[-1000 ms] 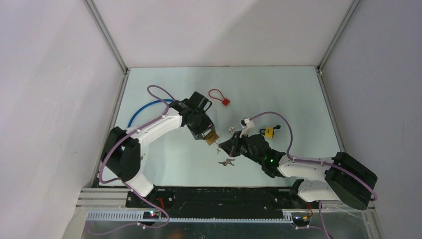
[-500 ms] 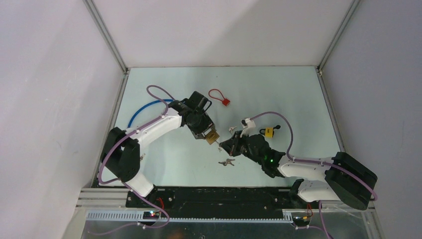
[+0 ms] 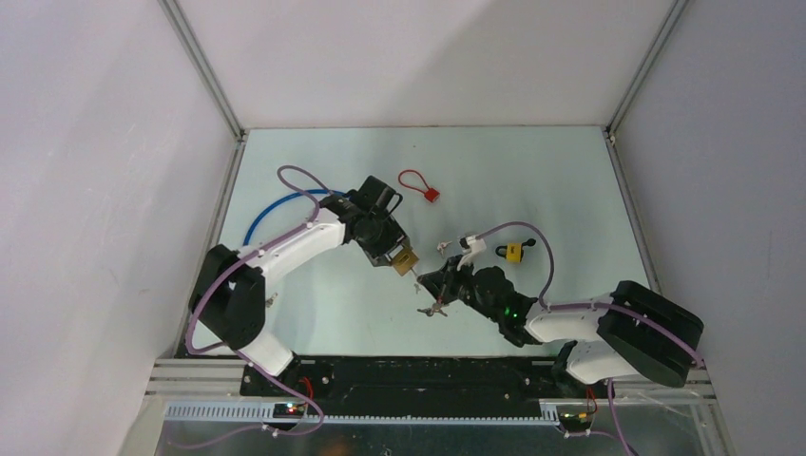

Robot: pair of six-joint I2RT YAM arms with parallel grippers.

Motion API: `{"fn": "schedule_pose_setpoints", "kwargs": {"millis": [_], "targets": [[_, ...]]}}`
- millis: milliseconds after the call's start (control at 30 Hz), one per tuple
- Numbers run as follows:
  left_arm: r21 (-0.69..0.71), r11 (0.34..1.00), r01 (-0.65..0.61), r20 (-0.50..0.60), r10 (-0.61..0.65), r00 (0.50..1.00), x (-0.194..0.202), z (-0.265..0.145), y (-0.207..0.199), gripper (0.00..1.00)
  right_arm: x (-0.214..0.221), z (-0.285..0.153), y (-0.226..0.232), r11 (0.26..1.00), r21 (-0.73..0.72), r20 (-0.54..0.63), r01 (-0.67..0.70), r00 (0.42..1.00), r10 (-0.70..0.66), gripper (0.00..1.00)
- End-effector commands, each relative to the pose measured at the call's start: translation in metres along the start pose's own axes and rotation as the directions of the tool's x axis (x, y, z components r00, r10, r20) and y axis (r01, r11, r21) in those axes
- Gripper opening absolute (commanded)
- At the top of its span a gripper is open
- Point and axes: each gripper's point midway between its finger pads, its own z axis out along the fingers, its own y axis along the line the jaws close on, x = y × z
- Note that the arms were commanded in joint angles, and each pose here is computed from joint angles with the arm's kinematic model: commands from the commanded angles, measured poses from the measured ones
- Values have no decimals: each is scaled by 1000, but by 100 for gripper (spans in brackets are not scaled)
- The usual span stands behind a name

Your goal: Unlock with the key

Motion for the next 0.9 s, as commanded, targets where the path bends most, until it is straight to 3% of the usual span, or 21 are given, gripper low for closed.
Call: {"fn": "schedule_pose_setpoints", "kwargs": {"millis": [0, 267, 500, 867], "targets": [[198, 980, 32, -105, -11, 994, 25, -41, -41, 0, -37, 3, 22, 995, -93, 183, 23, 983, -6, 0], [261, 965, 8, -113, 22, 993, 27, -52, -49, 0, -58, -13, 35, 983, -175, 278, 51, 961, -1, 0], [289, 954, -78, -70, 103, 992, 26, -60, -45, 0, -81, -29, 45, 961, -274, 249, 31, 968, 40, 0], [314, 945, -95, -17, 106, 994, 23, -70, -41, 0, -92, -30, 46, 980, -196, 210, 26, 978, 16, 0]]}}
